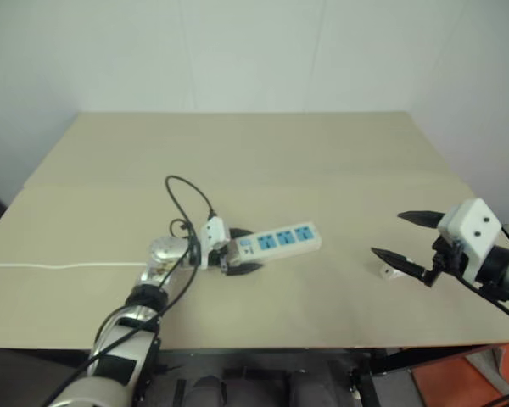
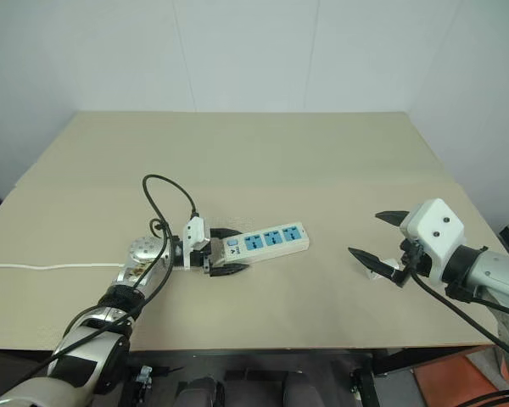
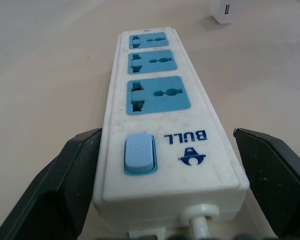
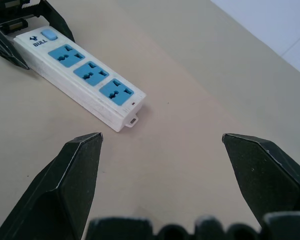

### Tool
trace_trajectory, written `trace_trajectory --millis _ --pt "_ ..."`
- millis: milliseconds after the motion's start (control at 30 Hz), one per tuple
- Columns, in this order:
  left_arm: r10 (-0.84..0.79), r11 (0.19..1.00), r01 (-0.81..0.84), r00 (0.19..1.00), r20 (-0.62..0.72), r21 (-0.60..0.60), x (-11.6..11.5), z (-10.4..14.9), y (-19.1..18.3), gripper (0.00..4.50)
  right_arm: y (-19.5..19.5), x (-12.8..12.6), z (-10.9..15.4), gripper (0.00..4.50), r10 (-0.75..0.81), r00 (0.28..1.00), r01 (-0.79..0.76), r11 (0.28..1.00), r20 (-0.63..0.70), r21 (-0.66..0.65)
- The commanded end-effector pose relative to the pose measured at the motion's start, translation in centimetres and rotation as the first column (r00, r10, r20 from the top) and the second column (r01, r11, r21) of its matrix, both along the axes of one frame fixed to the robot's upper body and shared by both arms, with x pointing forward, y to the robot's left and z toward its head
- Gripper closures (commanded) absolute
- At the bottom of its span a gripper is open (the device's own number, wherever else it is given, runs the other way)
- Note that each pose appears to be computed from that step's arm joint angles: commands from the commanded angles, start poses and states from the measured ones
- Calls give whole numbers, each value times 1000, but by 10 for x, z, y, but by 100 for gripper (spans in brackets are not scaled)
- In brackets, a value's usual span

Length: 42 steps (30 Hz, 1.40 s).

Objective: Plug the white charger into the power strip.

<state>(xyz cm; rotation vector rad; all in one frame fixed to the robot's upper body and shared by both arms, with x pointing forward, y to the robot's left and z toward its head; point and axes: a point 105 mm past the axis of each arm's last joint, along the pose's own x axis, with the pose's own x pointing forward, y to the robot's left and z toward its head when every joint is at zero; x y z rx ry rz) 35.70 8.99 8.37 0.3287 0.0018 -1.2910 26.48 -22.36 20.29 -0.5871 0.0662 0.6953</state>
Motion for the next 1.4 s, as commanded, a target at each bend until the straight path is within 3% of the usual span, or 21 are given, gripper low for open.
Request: trace_trajectory --millis 33,200,367,567,800,867,1033,1167,1400 --pt "45 999 -43 997 -61 31 -4 -19 8 19 3 0 13 0 15 999 -15 1000 46 1" --pt "45 999 -46 997 -64 -14 -4 -18 1 120 5 2 14 0 25 998 -25 1000 53 4" --pt "-31 999 27 995 -94 -46 -12 -17 -9 119 5 3 16 0 27 998 -27 1000 56 2" --pt "-237 971 234 970 -55 -43 -33 0 -30 119 1 3 18 0 24 998 -24 1000 54 -10" --pt "-289 955 290 957 -11 60 -37 -4 -26 119 -8 -2 11 0 91 996 -90 974 -4 -208" --pt "-291 954 291 957 -6 73 -38 -7 -26 119 -11 -5 2 0 137 989 -146 935 -51 -323" --pt "-298 952 299 954 -17 72 -41 -10 -33 119 -18 -11 -24 0 230 940 -335 757 -250 -562" --pt "-305 949 306 952 -32 71 -42 -12 -35 119 -23 -1 -31 0 237 920 -389 652 -312 -651" --pt "-320 943 325 945 -70 76 -44 -15 -35 119 -29 17 -42 0 250 893 -449 563 -374 -694"
